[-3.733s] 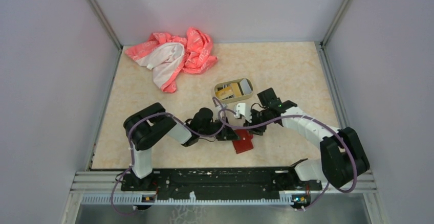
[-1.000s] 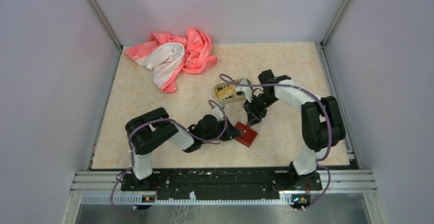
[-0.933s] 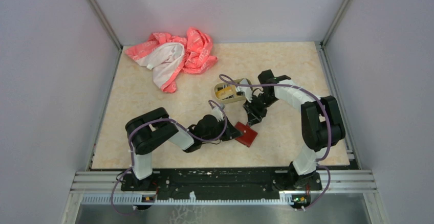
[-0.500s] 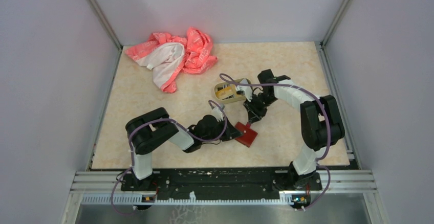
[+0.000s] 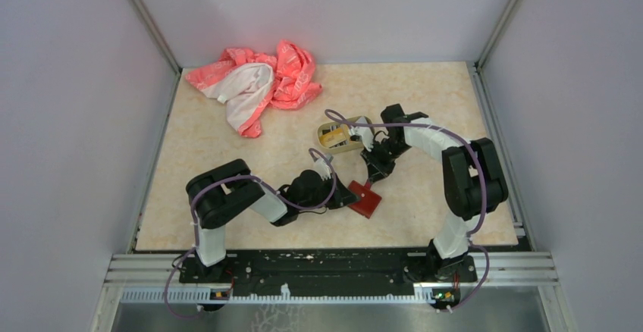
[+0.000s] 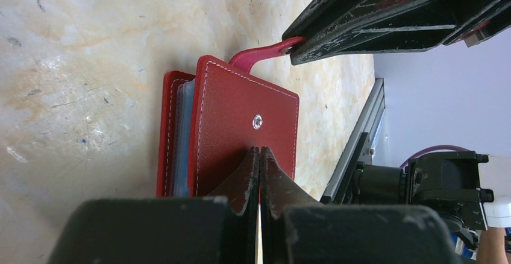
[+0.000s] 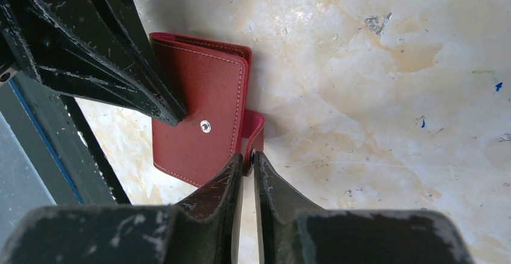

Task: Put the credit cards into the card holder
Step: Close the card holder at the center of the board.

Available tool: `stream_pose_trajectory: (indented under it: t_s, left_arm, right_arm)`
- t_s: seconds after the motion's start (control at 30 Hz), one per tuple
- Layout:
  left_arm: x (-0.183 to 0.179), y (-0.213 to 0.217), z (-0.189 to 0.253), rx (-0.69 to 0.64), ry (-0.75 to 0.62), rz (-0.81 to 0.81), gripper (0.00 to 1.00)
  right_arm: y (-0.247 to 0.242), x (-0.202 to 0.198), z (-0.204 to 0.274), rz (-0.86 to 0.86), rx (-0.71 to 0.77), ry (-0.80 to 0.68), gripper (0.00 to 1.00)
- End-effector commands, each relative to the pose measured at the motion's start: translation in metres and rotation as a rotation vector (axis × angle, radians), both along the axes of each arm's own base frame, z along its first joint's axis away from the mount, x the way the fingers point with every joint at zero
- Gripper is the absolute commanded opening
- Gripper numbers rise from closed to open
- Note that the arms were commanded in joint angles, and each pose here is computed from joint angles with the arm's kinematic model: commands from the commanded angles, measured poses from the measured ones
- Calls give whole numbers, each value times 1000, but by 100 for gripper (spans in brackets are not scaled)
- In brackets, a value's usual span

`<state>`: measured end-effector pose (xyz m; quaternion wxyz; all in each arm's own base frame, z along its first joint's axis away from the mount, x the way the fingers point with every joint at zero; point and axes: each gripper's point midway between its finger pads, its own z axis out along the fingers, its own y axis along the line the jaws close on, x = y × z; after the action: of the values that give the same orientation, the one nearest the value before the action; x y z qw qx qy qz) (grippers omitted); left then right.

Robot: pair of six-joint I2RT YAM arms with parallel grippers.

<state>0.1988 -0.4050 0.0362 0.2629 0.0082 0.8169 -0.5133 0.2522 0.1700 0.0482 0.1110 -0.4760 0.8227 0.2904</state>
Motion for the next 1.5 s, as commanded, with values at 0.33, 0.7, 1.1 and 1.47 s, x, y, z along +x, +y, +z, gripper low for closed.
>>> stream_pose_trajectory:
  t_s: [0.33,0.7,1.1,1.47]
  left_arm:
    - [-4,5,-12,26,13,-15,0]
    - [-4,6,-13,25,14,-15,0]
    - [-4,6,-12,22,14,-16,0]
    - [-2,8,-10,10,31,-6,0]
  right_arm:
    - [6,11,21,-12,49,-56,20]
    - [5,14,28,-24,65,-71,18]
    - [7,14,28,-25,76,-63,8]
    - [8,7,31,5,97,-52,0]
